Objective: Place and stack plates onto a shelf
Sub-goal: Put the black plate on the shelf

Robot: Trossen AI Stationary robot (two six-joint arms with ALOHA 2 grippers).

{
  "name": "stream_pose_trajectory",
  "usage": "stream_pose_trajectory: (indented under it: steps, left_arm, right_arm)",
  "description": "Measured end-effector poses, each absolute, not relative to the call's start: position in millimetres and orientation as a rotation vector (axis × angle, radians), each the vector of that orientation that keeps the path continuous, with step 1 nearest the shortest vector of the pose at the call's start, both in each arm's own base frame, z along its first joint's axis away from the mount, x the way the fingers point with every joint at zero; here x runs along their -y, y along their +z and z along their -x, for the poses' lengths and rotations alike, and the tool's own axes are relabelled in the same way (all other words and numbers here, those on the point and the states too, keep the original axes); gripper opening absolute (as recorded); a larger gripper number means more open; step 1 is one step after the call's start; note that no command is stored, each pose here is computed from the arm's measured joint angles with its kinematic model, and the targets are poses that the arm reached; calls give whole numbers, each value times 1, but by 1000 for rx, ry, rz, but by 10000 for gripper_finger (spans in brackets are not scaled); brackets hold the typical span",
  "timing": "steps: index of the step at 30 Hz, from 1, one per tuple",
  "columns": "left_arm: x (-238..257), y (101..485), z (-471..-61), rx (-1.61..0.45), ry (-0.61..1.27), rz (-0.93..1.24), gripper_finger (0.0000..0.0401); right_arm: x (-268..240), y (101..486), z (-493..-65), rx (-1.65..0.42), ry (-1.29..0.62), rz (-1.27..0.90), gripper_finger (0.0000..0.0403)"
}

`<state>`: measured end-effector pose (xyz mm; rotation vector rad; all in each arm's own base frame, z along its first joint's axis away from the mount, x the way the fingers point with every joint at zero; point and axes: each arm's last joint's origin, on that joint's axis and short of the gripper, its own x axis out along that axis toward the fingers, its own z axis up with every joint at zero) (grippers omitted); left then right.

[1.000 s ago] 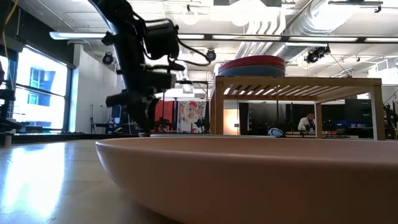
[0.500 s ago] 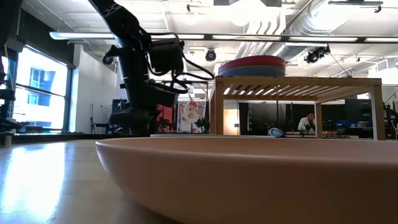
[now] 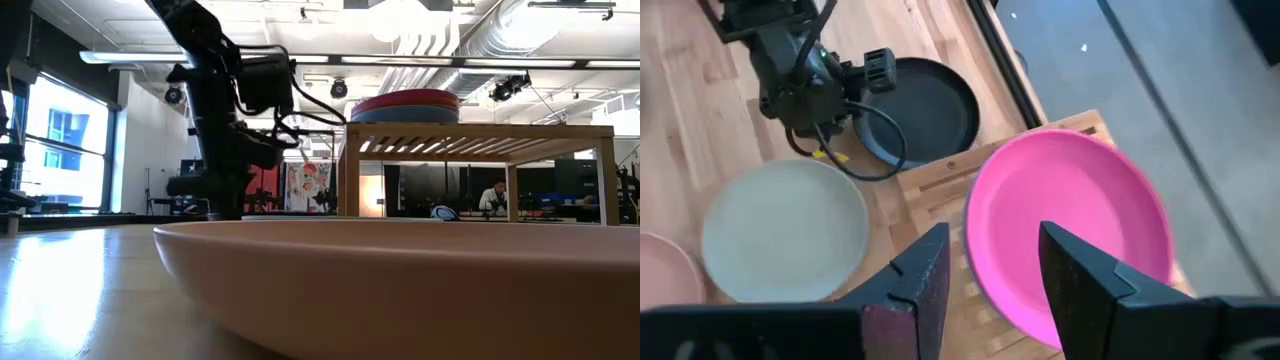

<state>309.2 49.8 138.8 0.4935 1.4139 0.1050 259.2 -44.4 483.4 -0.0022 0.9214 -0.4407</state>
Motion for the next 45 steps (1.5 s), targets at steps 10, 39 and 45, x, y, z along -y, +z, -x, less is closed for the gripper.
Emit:
stream_pose_trajectory:
  steps: [10,39,45]
  left_arm:
    - [-20,178,-290,-1387,86,-531,2]
    - [85,259,-238,-1100,-185,-1188,1]
    - [102,269,-235,-1032,-201,-1219,2]
  right_arm:
    - [44,483,-259,-878,-510,-186,132]
    - [-8,420,-341,-993,-634,-648,128]
    - [-24,404,-355,-1016,-681,-663,128]
